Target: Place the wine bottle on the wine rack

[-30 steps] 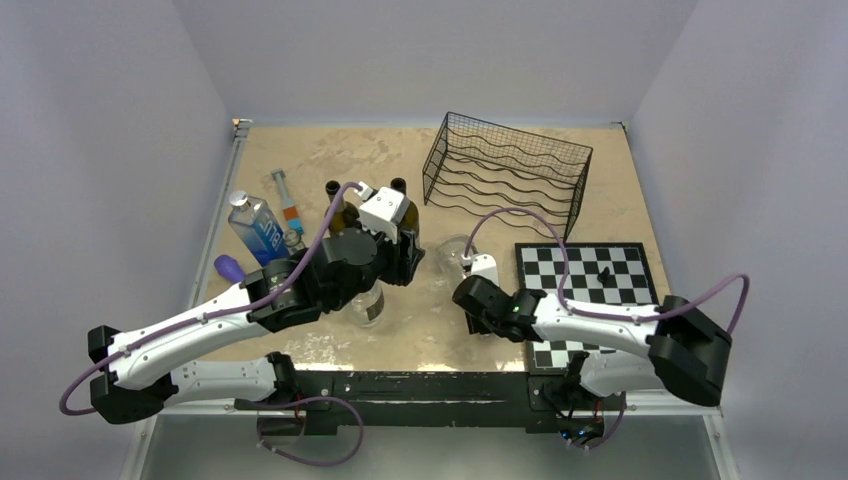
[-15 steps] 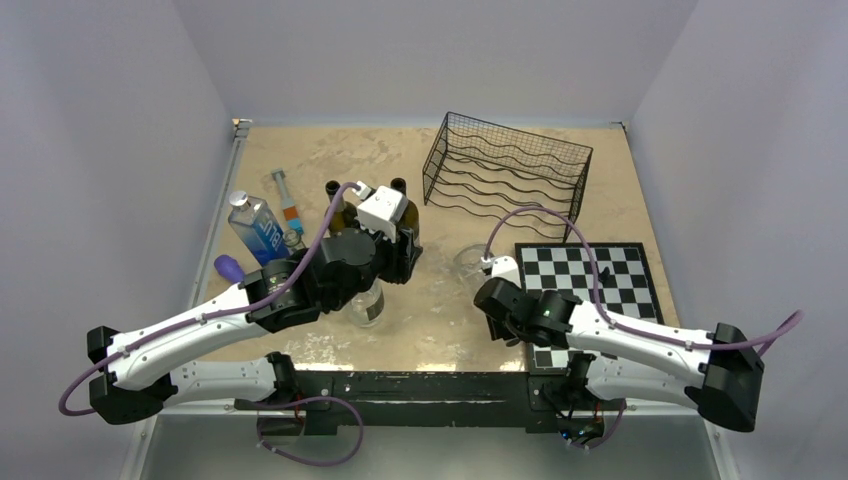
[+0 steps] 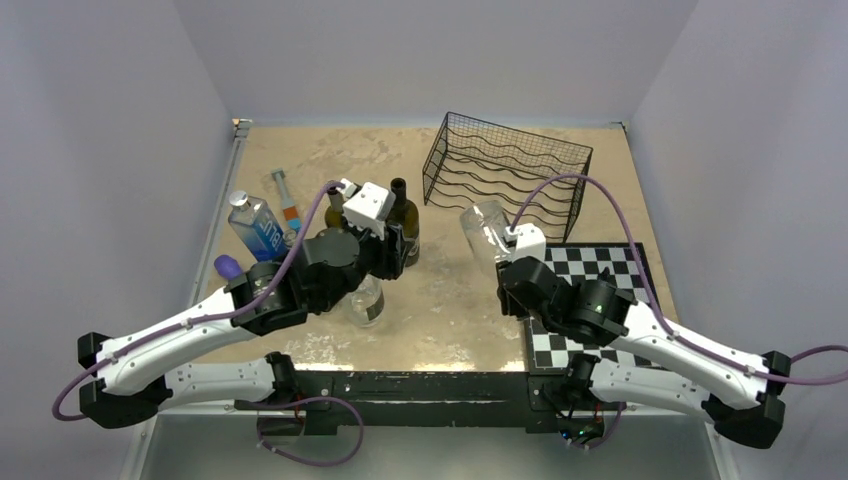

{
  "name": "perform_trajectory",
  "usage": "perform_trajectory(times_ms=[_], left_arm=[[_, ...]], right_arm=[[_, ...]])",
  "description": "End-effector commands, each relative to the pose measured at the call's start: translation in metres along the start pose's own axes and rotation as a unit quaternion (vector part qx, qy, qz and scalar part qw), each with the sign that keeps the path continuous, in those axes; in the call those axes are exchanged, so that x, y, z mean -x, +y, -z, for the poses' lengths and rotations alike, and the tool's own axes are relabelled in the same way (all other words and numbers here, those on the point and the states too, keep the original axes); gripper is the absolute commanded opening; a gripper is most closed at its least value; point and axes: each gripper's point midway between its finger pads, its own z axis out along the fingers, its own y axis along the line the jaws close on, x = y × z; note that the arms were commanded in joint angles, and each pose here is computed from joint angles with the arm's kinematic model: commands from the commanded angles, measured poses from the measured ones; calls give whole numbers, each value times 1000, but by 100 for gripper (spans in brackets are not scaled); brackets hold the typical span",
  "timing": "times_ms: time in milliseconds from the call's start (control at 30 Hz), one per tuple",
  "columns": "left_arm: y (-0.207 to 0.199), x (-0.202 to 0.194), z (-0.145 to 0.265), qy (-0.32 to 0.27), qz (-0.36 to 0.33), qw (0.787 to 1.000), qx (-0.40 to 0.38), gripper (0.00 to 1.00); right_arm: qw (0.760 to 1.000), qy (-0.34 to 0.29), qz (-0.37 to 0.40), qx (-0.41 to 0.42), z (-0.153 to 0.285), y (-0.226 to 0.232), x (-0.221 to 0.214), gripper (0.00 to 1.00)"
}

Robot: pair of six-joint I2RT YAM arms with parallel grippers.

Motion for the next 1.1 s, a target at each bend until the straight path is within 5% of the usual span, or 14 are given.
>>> perform_trajectory(times_ms=[0, 500, 1067], left_arm=[[3, 54, 19, -73, 18, 997, -5, 53], [-25, 91, 38, -88, 35, 992, -79, 64], [-30, 103, 52, -72, 10, 992, -103, 86]], right_arm=[[978, -192, -70, -27, 49, -15, 117, 0], [951, -226, -142, -154, 16, -96, 203, 0], [922, -161, -152, -318, -60, -152, 223, 0]])
